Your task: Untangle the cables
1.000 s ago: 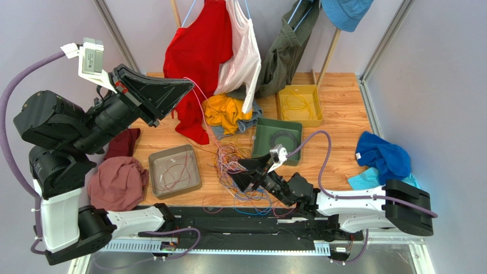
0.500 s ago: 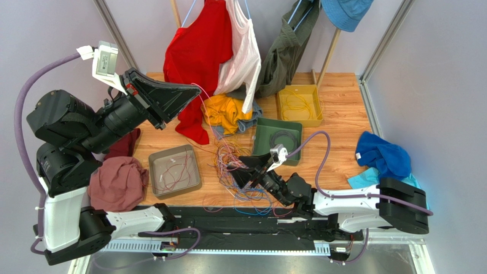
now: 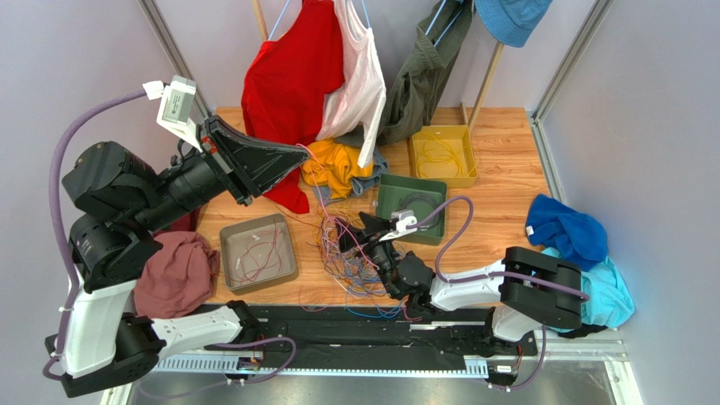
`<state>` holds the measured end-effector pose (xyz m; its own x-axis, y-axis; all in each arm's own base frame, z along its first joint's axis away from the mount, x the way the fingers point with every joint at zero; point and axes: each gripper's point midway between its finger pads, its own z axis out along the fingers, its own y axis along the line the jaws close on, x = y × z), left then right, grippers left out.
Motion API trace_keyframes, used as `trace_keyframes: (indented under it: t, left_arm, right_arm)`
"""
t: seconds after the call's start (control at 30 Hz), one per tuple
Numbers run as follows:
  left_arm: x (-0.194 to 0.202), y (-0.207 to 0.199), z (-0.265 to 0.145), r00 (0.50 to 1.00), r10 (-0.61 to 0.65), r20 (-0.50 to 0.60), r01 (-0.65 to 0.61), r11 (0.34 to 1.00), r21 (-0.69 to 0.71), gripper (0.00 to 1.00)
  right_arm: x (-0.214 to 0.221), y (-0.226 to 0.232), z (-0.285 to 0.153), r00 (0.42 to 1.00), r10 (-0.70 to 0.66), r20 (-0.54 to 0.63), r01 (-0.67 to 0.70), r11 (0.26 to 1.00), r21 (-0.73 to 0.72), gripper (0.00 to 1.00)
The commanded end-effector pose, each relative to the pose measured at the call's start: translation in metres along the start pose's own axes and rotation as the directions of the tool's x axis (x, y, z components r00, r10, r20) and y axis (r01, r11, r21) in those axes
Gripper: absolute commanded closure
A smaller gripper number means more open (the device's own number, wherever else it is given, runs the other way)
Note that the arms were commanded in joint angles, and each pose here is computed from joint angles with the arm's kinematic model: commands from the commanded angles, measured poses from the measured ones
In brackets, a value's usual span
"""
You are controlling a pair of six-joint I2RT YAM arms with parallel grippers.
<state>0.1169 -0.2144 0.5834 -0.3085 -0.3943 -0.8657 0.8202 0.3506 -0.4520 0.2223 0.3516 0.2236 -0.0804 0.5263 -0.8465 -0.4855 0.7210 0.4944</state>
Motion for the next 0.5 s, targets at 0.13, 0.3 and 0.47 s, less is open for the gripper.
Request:
trace_keyframes:
  t: [0.13, 0.3, 0.47]
  left_arm:
    - [-0.027, -0.009, -0.041, 0.992, 0.049, 0.119, -0.046, 0.999, -0.028, 1.00]
    - [-0.053, 0.007, -0.064, 0.972, 0.124, 0.201, -0.089, 0.981, -0.175, 1.00]
    - [-0.088, 0.025, -0.102, 0.923, 0.229, 0.308, -0.109, 0.926, -0.361, 1.00]
  right_arm:
    - [-0.086, -0.066, 0.007, 0.951, 0.106, 0.290, -0.183, 0.951, 0.251, 0.41]
    - [-0.105, -0.105, -0.013, 0.957, 0.062, 0.285, -0.168, 0.915, 0.366, 0.44]
    - [-0.122, -0.123, -0.028, 0.963, 0.075, 0.260, -0.181, 0.893, 0.411, 0.39]
